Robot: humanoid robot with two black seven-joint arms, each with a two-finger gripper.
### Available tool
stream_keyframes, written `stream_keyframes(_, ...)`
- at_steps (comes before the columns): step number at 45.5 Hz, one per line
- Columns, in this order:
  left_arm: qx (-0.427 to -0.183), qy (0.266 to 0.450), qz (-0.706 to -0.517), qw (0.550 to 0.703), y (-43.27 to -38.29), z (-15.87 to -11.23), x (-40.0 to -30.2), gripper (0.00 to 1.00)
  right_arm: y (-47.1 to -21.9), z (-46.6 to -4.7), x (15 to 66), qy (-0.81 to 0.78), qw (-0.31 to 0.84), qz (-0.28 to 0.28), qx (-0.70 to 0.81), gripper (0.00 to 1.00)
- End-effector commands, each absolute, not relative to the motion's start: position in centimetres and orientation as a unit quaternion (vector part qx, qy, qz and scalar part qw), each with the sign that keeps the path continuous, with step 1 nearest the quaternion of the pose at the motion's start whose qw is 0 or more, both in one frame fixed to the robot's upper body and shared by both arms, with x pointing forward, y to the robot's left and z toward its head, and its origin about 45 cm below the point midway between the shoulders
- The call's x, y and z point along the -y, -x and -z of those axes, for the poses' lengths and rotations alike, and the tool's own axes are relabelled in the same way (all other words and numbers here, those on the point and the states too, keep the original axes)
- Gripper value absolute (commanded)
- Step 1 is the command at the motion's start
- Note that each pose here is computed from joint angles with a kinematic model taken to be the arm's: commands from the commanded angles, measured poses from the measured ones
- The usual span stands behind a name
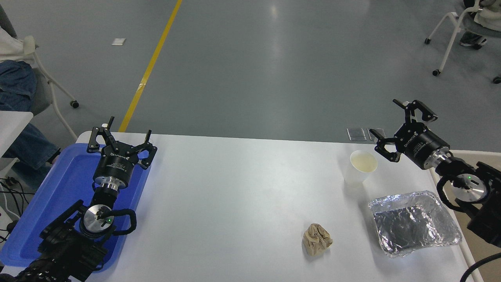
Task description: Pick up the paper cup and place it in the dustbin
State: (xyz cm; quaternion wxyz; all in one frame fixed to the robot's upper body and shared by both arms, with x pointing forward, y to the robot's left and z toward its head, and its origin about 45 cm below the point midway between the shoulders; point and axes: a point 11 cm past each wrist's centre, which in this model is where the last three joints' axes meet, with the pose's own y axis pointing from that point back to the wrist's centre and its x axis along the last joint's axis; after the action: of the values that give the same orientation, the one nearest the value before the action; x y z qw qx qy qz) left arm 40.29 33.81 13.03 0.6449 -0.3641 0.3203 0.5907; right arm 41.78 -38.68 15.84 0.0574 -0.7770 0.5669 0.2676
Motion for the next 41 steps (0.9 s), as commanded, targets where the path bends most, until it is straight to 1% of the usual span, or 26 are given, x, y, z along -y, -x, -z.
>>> stream_keyframes(1, -0.32, 0.363, -0.59, 0.646, -40.29, -13.02, -33.74, 1.0, -41.8, -15.9, 38.8, 0.777, 0.057, -0.267, -0.567, 1.0)
stream_keyframes(6, -0.32, 0.363, -0.59, 0.646, -40.29, -13.02, -33.74, 1.0, -41.8, -15.9, 38.7, 0.777, 0.058, -0.267, -0.567, 1.0)
stream_keyframes(10, -0.318, 0.364, -0.592, 0.645, -40.28, -13.09, -33.98, 1.0, -41.9, -16.0, 38.7, 0.778, 0.058, -0.266, -0.566, 1.0)
stream_keyframes(11, -0.319, 0.363, -0.592, 0.645, -40.26, -13.03, -33.99, 1.0, -41.9, -16.0, 38.7, 0.777, 0.058, -0.266, -0.567, 1.0)
stream_keyframes(25, -0.319, 0.362, -0.591, 0.646, -40.25, -13.02, -33.89, 1.0, -41.9, -17.0, 38.6, 0.785, 0.057, -0.261, -0.558, 1.0)
stream_keyframes(34, -0.318, 0.362, -0.592, 0.646, -40.25, -13.05, -33.96, 1.0, -42.1, -18.6, 38.9, 0.8, 0.04, -0.244, -0.547, 1.0)
stream_keyframes(41, -0.318, 0.362, -0.592, 0.646, -40.25, -13.05, -33.96, 1.0, -42.7, -20.3, 38.8, 0.81, 0.002, -0.21, -0.547, 1.0)
